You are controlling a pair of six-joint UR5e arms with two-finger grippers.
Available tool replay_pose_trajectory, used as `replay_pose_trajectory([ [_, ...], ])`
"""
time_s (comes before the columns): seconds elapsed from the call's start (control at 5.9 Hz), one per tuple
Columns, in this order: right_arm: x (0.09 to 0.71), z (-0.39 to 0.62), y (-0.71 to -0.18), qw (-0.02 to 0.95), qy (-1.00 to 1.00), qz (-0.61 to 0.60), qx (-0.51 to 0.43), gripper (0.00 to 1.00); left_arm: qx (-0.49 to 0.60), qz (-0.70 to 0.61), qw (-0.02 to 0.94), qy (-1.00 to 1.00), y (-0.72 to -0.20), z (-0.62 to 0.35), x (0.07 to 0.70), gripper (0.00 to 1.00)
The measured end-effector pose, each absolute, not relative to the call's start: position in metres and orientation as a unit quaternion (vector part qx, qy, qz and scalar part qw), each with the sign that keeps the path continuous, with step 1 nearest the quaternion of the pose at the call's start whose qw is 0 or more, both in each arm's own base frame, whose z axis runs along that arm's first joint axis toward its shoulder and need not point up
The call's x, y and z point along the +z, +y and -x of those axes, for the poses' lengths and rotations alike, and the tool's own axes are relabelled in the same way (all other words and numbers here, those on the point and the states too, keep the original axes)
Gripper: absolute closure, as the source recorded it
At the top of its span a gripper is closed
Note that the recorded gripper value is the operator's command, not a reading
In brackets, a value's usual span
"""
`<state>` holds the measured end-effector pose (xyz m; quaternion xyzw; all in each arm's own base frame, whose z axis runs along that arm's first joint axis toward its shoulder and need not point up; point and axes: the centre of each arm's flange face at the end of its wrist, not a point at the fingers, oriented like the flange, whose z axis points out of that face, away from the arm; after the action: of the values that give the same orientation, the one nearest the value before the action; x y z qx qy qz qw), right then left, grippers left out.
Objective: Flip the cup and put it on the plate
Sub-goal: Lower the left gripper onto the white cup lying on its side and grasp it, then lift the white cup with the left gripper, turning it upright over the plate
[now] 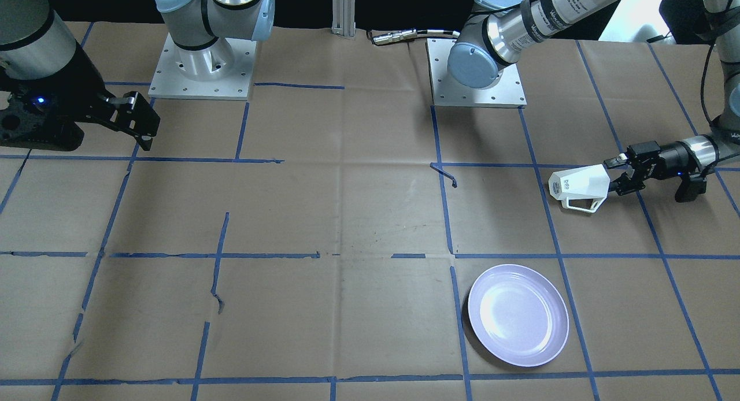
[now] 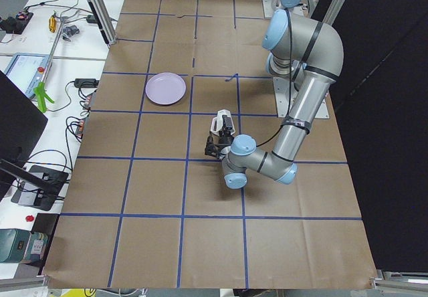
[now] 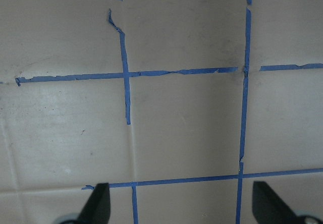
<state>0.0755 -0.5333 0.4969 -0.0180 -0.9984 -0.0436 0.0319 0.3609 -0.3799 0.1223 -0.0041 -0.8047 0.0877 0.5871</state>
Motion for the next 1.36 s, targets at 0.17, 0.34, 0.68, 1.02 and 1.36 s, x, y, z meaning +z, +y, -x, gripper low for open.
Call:
replay_pose_trajectory([
  [0.17, 0.497, -0.075, -0.533, 0.032, -0.998, 0.018, -0.044, 0.00, 0.086, 0.003, 0.592, -0.801, -0.380, -0.360, 0.119, 0.97],
  [0.34, 0.497, -0.075, -0.533, 0.032, -0.998, 0.018, -0.044, 0.00, 0.086, 0.010, 0.595, -0.799, -0.380, -0.362, 0.114, 1.00],
  [0.68, 0.497, -0.075, -0.533, 0.032, -0.998, 0.018, -0.044, 0.00, 0.092, 0.020, 0.595, -0.799, -0.381, -0.366, 0.111, 1.00],
  [1.02, 0.497, -0.075, -0.533, 0.032, -0.998, 0.018, -0.043, 0.00, 0.087, 0.012, 0.565, -0.820, -0.388, -0.375, 0.152, 1.00],
  [1.36, 0.497, -0.075, -0.533, 0.032, -0.998, 0.018, -0.043, 0.00, 0.062, -0.009, 0.478, -0.876, -0.406, -0.365, 0.271, 1.00],
])
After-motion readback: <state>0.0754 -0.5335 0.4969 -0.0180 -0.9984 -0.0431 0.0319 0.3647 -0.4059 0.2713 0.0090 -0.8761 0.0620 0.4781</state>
